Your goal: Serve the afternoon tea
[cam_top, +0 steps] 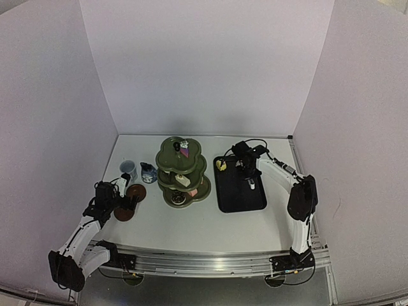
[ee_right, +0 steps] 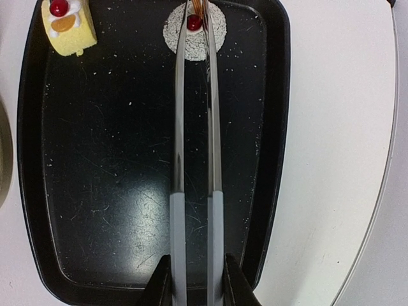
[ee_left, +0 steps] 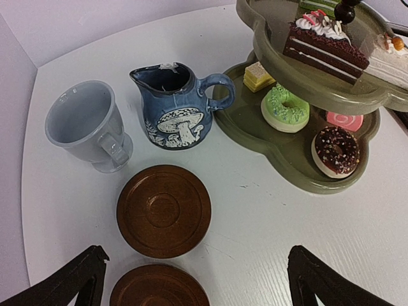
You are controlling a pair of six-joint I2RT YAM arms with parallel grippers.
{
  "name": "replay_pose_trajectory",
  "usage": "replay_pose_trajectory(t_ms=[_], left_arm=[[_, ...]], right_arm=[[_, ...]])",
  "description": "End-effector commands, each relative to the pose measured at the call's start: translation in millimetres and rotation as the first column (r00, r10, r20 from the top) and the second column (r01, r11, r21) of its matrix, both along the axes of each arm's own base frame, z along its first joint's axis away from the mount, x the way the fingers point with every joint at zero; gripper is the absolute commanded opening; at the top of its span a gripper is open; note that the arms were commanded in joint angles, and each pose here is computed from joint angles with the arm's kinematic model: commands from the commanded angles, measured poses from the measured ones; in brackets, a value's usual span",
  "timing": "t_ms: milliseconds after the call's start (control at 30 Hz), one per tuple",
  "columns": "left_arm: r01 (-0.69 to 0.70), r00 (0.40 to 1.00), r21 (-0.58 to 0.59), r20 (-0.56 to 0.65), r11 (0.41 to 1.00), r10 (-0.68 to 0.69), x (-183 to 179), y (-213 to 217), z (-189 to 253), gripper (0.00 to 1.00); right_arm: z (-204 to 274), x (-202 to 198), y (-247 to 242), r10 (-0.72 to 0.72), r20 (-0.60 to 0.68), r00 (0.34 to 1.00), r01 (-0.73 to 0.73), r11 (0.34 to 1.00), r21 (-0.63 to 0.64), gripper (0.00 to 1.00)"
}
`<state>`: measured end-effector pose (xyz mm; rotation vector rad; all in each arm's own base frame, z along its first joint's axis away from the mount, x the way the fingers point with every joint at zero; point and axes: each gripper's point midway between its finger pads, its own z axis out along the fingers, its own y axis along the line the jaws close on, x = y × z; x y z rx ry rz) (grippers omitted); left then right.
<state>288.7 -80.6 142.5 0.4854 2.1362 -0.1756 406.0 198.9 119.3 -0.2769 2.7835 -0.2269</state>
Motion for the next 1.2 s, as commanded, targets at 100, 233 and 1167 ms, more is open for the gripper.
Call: replay_pose_trajectory(t_ms=[100, 233, 1167], left_arm=[[0.002, 0.999, -0.008, 0.049, 1.000, -0.002, 7.7, -0.7, 16.5, 1.00], [0.002, 0.999, -0.008, 0.050, 1.000, -0.002, 8.0, -0.7, 17.2, 1.00], [0.002, 0.999, -0.010, 0.054, 1.000, -0.002, 7.7, -0.8, 18.4, 1.00]], right_arm=[[42.3, 1.6, 1.8, -0.016, 0.091, 0.996, 0.013, 0.999, 0.042, 0.00], [50.2, 1.5, 1.5, -0.018, 0.107, 0.994, 0.013, 0.999, 0.052, 0.00], [230.7, -23.2, 55.9, 0.039, 0.499, 0.866, -0.154, 0.969, 0.193, 0.00]])
